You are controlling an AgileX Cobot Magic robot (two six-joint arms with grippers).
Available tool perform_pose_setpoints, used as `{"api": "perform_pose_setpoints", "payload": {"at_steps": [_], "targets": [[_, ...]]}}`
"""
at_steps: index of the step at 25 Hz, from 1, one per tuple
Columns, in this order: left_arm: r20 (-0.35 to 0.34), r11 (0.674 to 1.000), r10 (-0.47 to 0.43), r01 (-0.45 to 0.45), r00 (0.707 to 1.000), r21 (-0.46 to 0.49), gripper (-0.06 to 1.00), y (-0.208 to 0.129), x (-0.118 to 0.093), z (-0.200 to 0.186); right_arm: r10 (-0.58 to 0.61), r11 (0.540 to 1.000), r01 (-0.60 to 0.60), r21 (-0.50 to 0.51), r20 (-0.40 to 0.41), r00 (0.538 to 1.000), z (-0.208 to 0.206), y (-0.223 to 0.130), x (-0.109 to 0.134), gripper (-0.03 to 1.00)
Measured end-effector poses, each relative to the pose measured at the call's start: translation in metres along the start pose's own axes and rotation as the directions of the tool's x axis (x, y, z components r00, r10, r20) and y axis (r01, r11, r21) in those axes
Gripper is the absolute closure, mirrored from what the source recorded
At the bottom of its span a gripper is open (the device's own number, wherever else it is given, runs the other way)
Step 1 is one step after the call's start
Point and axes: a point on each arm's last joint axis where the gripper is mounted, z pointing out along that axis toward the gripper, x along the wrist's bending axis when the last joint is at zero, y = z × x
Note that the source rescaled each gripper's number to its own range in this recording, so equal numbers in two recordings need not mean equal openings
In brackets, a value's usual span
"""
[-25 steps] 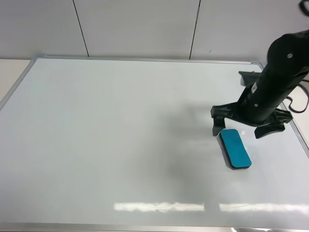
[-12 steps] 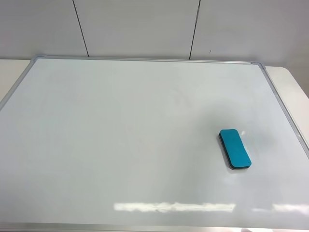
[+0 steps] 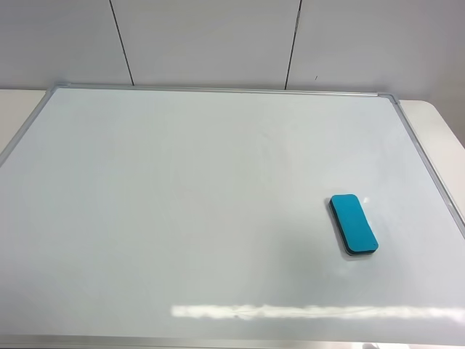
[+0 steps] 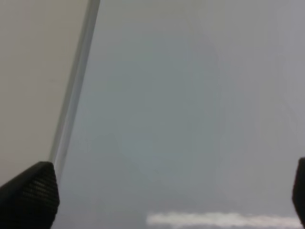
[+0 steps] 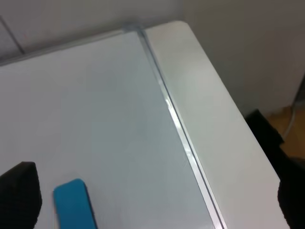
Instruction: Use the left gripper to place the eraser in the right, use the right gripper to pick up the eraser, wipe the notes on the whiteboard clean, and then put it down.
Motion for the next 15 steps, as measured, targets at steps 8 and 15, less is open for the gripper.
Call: {"api": "perform_pose_setpoints", "payload": {"at_steps": [8,15], "targets": [[0.000,1.000,0.000,0.000,1.000,0.000,-0.06,0.000,0.000,0.000,-0.139,0.982,0.132,-0.137,-0.045,0.989,-0.045,-0.038,-0.002,-0.03],[0.000,1.000,0.000,0.000,1.000,-0.001,-0.06,0.000,0.000,0.000,-0.177,0.984,0.177,-0.015,-0.106,0.978,-0.001,-0.060,-0.004,-0.03]]}}
